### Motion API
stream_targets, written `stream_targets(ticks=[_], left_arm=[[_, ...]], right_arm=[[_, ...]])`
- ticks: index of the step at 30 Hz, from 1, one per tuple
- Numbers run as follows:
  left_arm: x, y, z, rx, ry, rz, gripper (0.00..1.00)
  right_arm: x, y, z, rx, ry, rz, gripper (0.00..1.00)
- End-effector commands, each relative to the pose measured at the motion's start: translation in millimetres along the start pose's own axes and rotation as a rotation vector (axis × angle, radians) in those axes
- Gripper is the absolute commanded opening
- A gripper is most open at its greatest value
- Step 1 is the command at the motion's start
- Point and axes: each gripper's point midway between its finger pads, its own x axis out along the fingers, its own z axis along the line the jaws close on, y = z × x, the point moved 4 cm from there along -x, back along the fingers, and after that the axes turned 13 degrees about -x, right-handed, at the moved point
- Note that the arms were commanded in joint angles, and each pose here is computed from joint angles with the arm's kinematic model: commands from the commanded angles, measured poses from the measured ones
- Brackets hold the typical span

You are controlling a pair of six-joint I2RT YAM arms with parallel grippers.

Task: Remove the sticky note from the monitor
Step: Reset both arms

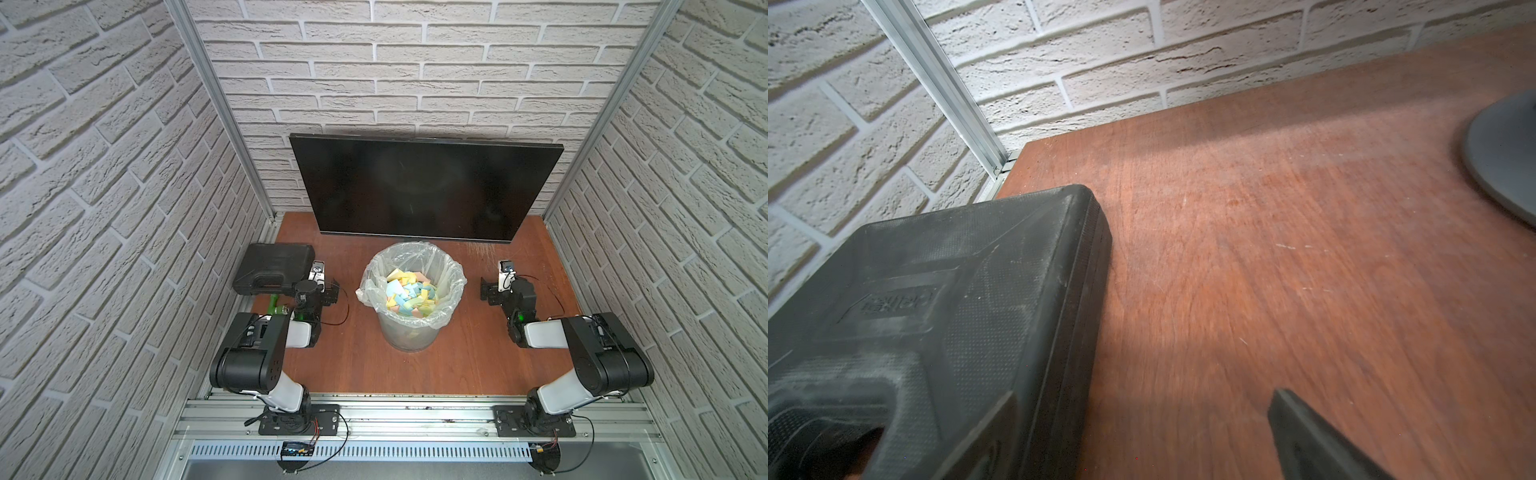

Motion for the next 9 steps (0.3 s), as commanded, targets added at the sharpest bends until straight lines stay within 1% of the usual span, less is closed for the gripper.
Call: stream_targets(ticks=[1,6,9], left_arm=[[2.7,-12.2,0.1,-0.021,0.006,-0.041,0.98],[2.8,-11.9,0.3,-0.021,0.005,-0.040,0.98],[2.8,-12.0,0.2,-0.021,0.006,-0.040,0.98]], right_arm=[[1.2,-12.6,-5.8,0.020,0.016,-0.040,0.99],[5.7,-12.9,-6.7,0.036,-0.024,-0.027,0.99],[4.2,-12.9,-6.9,0.039,-0.025,-0.035,0.99]])
